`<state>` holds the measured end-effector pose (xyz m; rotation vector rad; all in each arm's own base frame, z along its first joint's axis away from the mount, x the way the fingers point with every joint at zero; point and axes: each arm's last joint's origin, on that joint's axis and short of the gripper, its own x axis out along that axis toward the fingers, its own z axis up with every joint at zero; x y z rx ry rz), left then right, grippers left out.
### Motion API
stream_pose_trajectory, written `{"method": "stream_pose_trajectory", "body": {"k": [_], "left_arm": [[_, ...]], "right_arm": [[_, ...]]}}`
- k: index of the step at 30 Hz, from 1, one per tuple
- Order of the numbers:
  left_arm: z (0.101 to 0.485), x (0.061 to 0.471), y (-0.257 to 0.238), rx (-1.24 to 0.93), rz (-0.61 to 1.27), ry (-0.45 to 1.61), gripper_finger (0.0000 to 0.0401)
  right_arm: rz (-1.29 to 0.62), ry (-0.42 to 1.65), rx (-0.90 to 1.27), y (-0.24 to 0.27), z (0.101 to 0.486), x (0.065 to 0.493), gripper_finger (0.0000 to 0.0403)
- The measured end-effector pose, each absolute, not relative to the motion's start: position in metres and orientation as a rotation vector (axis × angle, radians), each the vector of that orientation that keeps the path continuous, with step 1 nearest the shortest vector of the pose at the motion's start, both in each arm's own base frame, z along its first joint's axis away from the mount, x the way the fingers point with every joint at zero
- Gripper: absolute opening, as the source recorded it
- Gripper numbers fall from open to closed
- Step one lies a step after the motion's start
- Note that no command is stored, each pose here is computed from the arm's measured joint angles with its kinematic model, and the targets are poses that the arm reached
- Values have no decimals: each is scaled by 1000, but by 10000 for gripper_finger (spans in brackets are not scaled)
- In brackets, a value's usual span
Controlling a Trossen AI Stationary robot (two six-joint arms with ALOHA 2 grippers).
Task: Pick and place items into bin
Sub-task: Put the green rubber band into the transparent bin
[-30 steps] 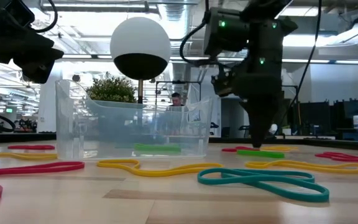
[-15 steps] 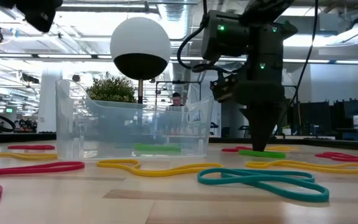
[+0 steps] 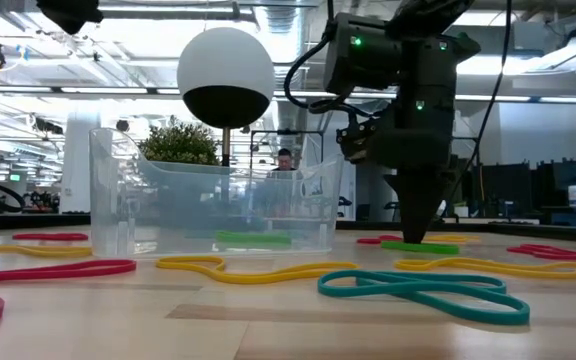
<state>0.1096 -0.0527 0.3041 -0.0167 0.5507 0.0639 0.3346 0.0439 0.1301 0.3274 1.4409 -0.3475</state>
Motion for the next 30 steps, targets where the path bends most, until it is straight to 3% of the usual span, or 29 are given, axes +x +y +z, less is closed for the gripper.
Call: {"method": "stream_pose_trajectory", "body": {"k": [5,12,18,23,30], "left_arm": [[302,108,-52,-44,73,572,110],[302,109,-52,-44,73,573,110],[301,110,-53,-38,80,576,110],[299,114,-55,-35,89,591,110],[298,115,-56,-40,90,600,110]], "right_arm": [[-331,1435,299,54,147,339,3],[-253,1225,187,71,233,354,1],[-214,901,83,71,295,377,1],[-54,693,87,73,298,407,0],[-54,904,128,64,246,422,0]]}}
